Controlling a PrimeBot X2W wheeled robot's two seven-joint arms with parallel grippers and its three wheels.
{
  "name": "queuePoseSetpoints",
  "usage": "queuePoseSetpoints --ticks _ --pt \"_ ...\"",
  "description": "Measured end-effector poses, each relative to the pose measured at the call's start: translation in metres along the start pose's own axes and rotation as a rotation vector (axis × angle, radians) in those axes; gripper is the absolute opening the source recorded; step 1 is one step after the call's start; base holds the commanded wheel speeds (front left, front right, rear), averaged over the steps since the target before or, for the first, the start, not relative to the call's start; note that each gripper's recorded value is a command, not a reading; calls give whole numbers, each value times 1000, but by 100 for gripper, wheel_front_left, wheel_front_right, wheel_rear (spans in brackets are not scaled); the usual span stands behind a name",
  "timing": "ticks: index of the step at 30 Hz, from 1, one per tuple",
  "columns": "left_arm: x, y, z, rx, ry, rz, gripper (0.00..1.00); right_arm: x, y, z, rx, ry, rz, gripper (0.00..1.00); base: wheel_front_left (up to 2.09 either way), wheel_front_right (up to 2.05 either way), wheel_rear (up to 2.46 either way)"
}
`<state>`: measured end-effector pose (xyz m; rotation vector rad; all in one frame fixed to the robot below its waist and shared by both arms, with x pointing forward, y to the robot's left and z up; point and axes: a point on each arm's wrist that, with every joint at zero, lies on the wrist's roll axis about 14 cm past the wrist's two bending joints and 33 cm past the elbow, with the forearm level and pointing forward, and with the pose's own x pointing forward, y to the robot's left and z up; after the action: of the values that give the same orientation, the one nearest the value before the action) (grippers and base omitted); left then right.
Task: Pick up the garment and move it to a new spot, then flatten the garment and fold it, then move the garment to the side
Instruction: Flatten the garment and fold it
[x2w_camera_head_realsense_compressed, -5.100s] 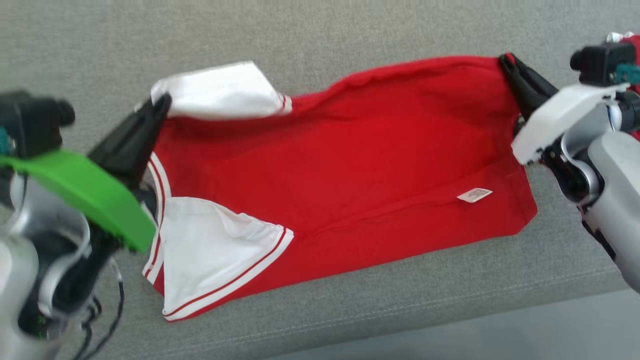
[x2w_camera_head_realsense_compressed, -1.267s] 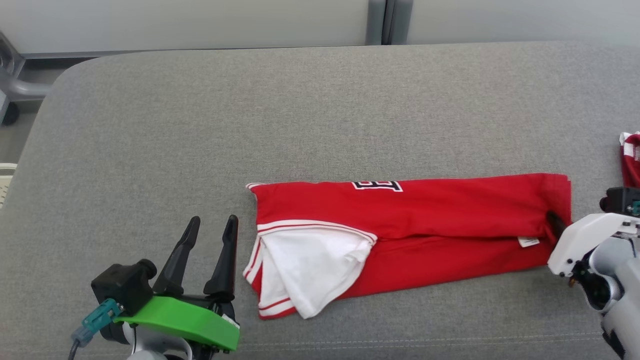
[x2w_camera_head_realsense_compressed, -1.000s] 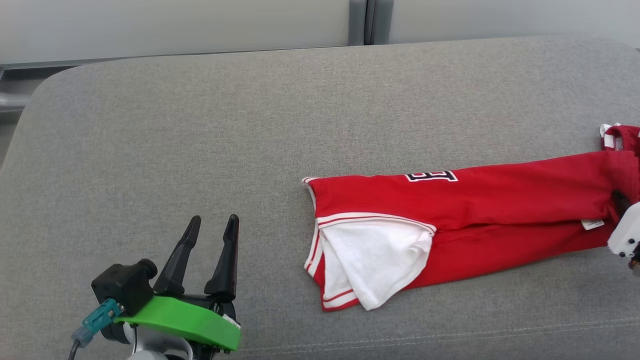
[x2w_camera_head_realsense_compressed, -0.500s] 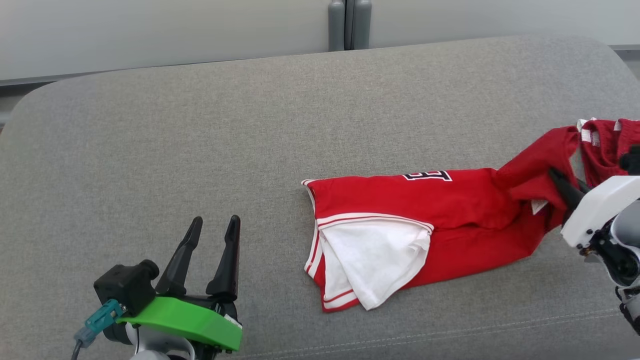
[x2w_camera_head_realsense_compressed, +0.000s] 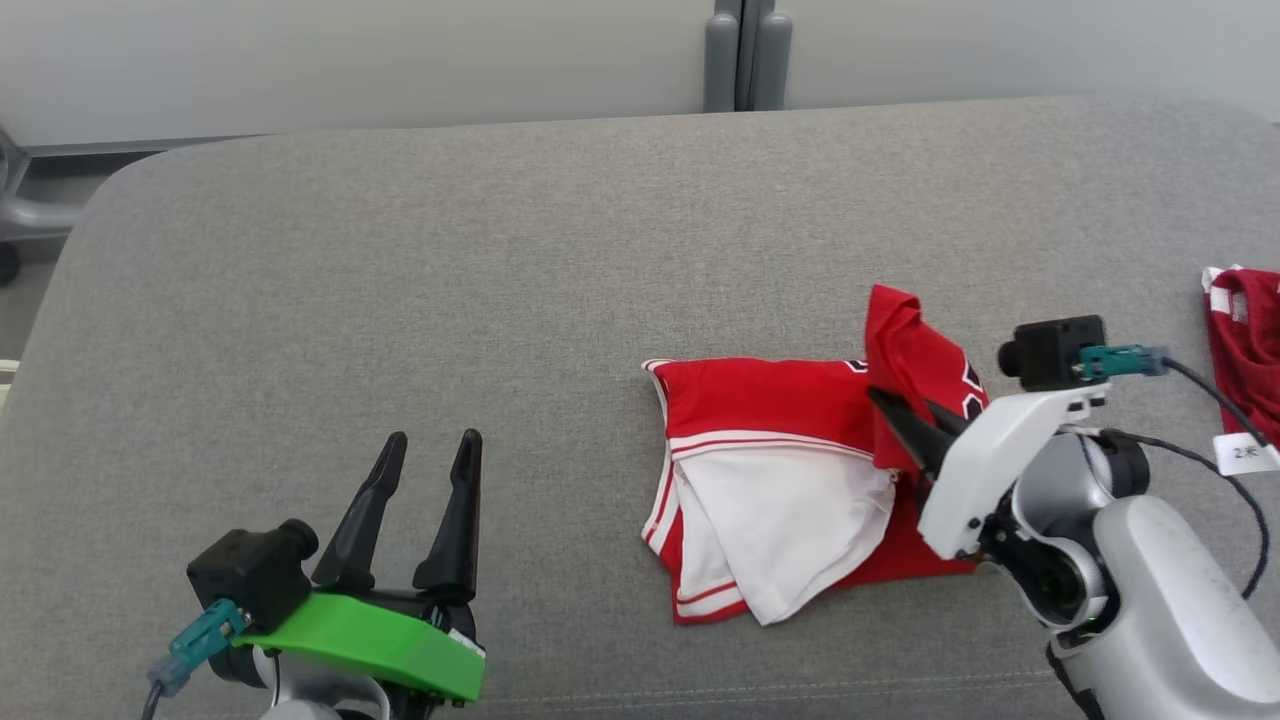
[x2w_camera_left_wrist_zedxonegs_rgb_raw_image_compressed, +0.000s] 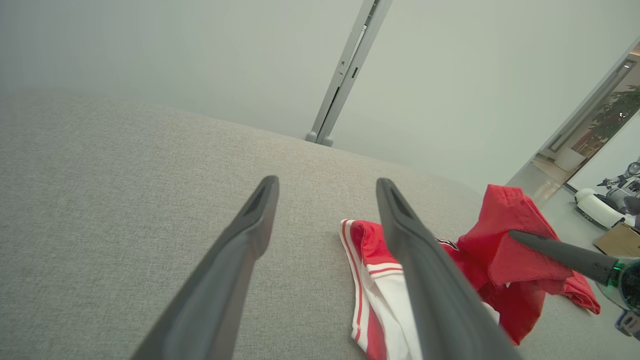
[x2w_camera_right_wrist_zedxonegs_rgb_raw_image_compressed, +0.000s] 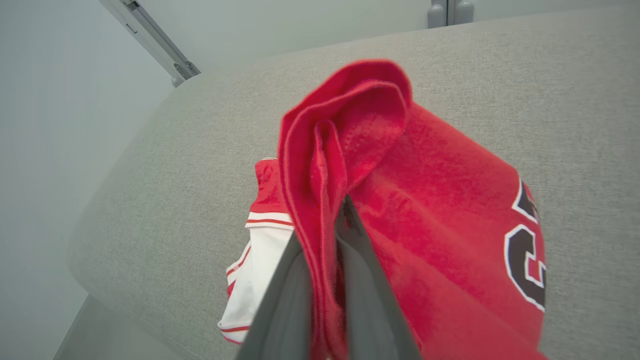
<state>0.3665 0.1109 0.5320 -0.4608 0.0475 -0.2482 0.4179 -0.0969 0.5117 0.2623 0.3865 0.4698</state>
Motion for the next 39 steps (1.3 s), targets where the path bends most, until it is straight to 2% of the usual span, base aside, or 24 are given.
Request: queuePoseSetpoints --ticks 7,17,18,19,20,21,27,32,34,39 --pt "-11 10 2 -2 -11 36 100 40 42 -29 1 98 63 0 0 0 0" --pt "-24 26 7 -9 -43 98 100 67 65 -77 -52 250 96 0 0 0 0" --pt "-25 26 8 -10 -44 101 100 68 66 -81 -63 264 96 9 0 0 0" --pt "-26 26 8 -10 -44 103 100 69 66 -84 -67 273 96 32 0 0 0" --pt "-27 26 8 -10 -46 103 100 70 67 -86 -72 277 95 59 0 0 0" --pt "-27 26 8 -11 -46 103 100 70 67 -87 -79 281 95 100 0 0 0" --pt "-27 23 7 -12 -46 93 100 73 84 -72 -78 223 144 100 0 0 0" --pt "-25 16 4 -21 -35 71 100 74 91 -17 -51 57 165 100 0 0 0" --pt "-24 12 5 -21 -37 57 100 69 78 3 -68 -1 137 100 0 0 0" --pt "-21 4 4 -19 -32 32 100 42 4 30 -117 -77 -26 100 0 0 0"
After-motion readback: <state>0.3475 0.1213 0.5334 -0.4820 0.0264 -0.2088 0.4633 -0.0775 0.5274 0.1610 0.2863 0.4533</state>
